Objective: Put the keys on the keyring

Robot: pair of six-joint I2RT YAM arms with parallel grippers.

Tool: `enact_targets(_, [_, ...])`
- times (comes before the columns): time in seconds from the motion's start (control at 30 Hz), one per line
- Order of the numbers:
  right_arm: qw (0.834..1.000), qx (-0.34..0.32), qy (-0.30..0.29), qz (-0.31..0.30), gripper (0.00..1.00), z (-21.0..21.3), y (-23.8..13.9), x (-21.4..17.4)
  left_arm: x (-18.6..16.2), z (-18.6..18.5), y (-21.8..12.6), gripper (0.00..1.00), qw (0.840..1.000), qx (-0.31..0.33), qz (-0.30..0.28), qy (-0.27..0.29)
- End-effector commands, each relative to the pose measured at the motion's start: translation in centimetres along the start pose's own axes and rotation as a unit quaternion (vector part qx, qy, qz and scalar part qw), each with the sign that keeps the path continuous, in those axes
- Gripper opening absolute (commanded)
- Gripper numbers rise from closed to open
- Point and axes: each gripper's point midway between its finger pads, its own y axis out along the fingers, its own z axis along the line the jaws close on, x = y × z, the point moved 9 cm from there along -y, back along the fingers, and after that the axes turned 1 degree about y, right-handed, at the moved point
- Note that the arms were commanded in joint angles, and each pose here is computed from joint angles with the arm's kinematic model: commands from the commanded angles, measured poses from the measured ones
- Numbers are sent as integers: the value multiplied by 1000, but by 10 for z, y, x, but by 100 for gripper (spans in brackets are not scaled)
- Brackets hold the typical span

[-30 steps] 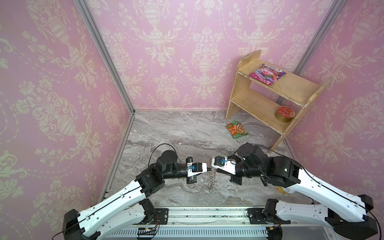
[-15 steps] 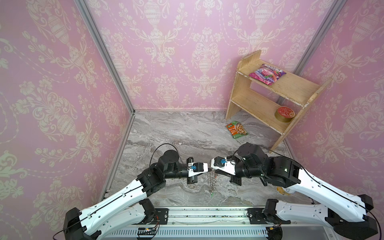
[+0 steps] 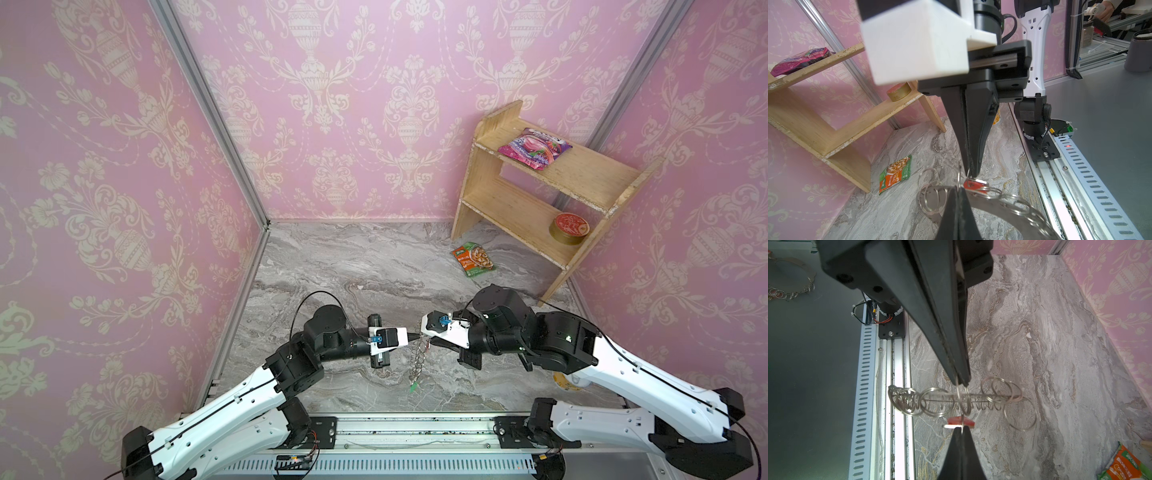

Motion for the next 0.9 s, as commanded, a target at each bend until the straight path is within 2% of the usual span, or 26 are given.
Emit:
enact_targets(0.0, [1000, -9, 1, -16, 0, -3, -5, 8, 3, 3, 0, 0, 1000, 11, -14, 19])
enact_targets(0.87, [999, -22, -6, -32, 0, -6, -9, 14, 4, 2, 1, 0, 1000, -2, -16, 11])
